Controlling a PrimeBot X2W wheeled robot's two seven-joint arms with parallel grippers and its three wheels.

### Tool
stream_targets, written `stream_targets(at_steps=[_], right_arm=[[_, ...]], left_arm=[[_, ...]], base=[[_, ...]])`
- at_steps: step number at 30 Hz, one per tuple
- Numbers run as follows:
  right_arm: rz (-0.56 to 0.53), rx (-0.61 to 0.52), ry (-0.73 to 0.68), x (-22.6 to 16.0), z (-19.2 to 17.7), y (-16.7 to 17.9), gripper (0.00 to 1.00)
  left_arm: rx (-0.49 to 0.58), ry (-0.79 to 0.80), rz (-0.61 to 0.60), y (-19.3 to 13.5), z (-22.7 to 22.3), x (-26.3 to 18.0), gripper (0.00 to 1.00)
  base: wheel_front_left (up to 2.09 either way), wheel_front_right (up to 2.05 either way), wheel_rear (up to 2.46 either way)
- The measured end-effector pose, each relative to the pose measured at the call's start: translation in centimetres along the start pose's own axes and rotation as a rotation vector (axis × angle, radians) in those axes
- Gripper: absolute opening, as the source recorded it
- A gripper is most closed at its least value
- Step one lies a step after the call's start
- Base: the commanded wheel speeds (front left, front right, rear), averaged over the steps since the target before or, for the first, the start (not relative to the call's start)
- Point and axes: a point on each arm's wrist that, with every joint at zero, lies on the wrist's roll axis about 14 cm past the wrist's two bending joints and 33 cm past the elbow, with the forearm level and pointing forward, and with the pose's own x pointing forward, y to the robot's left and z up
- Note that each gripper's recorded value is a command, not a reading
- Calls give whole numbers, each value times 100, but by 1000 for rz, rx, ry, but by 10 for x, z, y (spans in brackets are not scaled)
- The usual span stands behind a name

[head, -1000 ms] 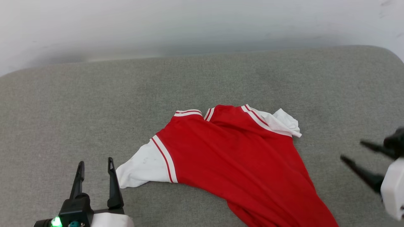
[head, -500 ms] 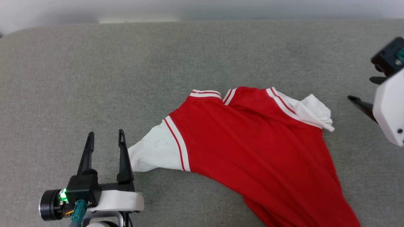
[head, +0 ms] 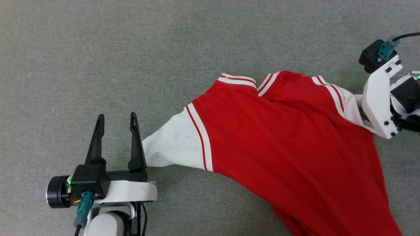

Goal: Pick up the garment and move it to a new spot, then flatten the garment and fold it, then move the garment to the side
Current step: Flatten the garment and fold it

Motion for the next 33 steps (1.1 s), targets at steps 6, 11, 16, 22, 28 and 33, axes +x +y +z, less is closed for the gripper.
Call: stream_targets(at_steps=[6,11,16,22,28,33], right_arm=[[33,32,-45,12,2,3,0],[18,79,-188,-8,17,-2,0],[-85,173,-298,-54,11,-45,0],[-167,330,-262,-75,-47,-78,0],[-171,466,-109,-54,-116,-71,0],[-186,515,-150,-53,-118,-68,34]], left_arm=[[4,13,20,5,-5,3,100],[-1,-9,20,4,3,2,100],[-13,-37,6,0,13,-2,100],[-22,-51,-18,-7,18,-3,100],[-16,-39,-29,-9,14,-3,100],[-4,-39,-42,-8,15,-5,100]], base=[[0,0,0],[0,0,0],[0,0,0],[0,0,0],[0,0,0],[0,0,0]])
